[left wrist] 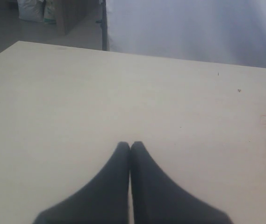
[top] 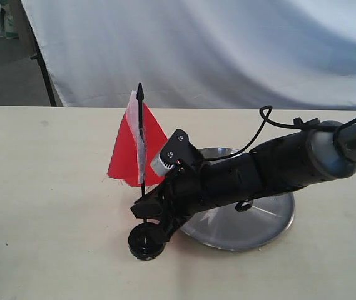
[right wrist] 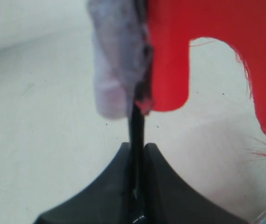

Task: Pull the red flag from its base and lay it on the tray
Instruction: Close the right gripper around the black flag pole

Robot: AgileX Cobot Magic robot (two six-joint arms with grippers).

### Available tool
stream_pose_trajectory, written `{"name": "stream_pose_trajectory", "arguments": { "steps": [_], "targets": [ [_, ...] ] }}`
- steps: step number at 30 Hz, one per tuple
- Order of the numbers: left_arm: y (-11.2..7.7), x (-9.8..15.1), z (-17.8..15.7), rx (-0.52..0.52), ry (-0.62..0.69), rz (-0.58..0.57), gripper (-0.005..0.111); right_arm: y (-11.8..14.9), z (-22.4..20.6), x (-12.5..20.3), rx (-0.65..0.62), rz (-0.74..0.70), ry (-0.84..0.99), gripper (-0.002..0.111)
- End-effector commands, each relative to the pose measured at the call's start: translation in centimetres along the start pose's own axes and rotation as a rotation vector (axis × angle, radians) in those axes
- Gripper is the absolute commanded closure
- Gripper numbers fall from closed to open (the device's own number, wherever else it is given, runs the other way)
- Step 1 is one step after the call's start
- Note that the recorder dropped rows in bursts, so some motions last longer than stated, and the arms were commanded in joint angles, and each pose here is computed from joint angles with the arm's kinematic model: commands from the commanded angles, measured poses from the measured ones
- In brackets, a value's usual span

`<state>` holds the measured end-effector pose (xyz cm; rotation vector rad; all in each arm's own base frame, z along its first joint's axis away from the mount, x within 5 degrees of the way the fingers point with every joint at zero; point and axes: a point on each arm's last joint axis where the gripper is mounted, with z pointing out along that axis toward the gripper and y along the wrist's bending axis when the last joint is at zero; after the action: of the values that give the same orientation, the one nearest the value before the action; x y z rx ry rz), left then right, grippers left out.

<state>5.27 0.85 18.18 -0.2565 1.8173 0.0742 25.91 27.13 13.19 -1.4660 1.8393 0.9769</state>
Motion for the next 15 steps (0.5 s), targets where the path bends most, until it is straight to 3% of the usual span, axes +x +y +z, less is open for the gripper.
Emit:
{"name": "stream_pose_trajectory", "arguments": {
  "steps": [1, 15],
  "targets": [
    [0.03, 0.03, 0.01, -0.003, 0.001, 0.002, 0.107, 1.58, 0.44, 0.27, -0.117, -0.032, 0.012, 0.109],
    [0.03, 0.03, 0.01, -0.003, 0.001, 0.002, 0.107, 2.22, 0.34, -0.07, -0.187, -0.016, -0.025, 0.109]
  ]
}}
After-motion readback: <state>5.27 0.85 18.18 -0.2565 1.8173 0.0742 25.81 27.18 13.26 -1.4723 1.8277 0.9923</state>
